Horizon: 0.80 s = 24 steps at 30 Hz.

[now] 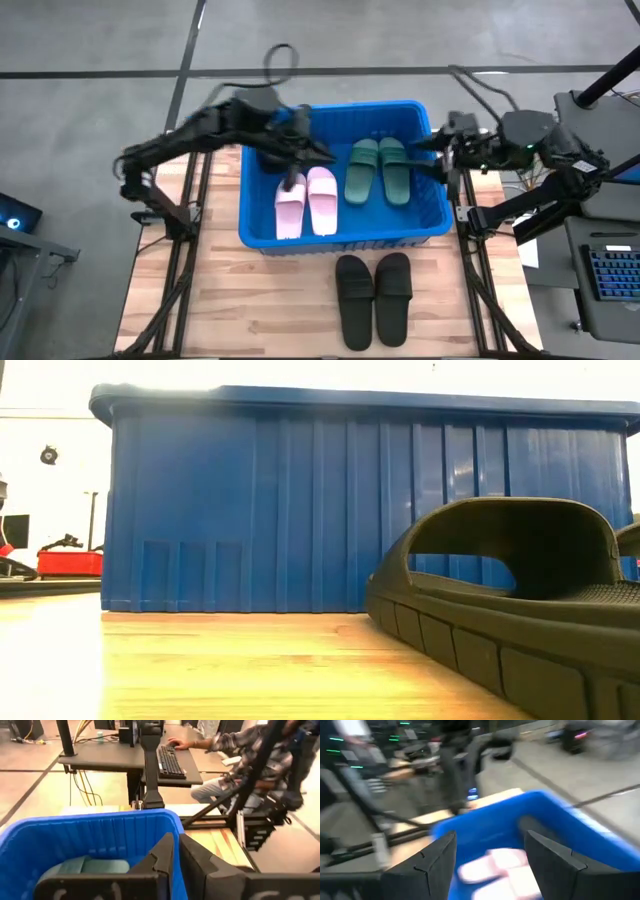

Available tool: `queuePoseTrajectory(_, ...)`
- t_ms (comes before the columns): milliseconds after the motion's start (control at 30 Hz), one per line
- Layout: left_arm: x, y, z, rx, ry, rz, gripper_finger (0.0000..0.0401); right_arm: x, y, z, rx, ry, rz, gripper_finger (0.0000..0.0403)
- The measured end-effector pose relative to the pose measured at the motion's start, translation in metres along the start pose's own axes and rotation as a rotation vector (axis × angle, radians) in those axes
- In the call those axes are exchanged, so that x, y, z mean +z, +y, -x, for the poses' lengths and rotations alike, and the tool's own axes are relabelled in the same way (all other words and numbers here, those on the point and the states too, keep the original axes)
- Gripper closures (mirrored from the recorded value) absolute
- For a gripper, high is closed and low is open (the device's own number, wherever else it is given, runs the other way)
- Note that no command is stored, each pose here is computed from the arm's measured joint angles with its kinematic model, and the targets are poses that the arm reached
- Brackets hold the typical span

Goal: Pick and place slides into bin
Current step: Put the green slide into the blue container

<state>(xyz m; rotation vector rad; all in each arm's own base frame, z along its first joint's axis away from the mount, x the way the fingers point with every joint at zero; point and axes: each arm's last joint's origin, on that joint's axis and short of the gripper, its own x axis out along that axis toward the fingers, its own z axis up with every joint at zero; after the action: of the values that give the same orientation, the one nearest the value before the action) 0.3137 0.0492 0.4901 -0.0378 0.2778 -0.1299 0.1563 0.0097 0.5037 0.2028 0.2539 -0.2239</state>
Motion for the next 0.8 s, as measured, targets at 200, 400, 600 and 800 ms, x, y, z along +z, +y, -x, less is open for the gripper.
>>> queuePoseTrajectory(200, -0.003, -0.02, 0.062, -0.003, 0.1, -0.029, 0.0388, -0.006, 0.024, -0.034, 0.139, 0.092, -0.045, 0.0179)
queuePoseTrajectory(400, -0.017, -0.032, 0.097, -0.005, 0.157, -0.036, 0.0388, -0.024, 0.061, -0.068, 0.205, 0.191, -0.021, 0.0179)
queuePoseTrajectory(600, -0.043, -0.038, 0.118, 0.034, 0.177, -0.059, 0.0388, -0.043, 0.1, -0.086, 0.274, 0.272, -0.004, 0.0179)
queuePoseTrajectory(800, -0.066, -0.037, 0.12, 0.096, 0.167, -0.064, 0.0388, -0.047, 0.119, -0.089, 0.15, 0.313, -0.023, 0.0179)
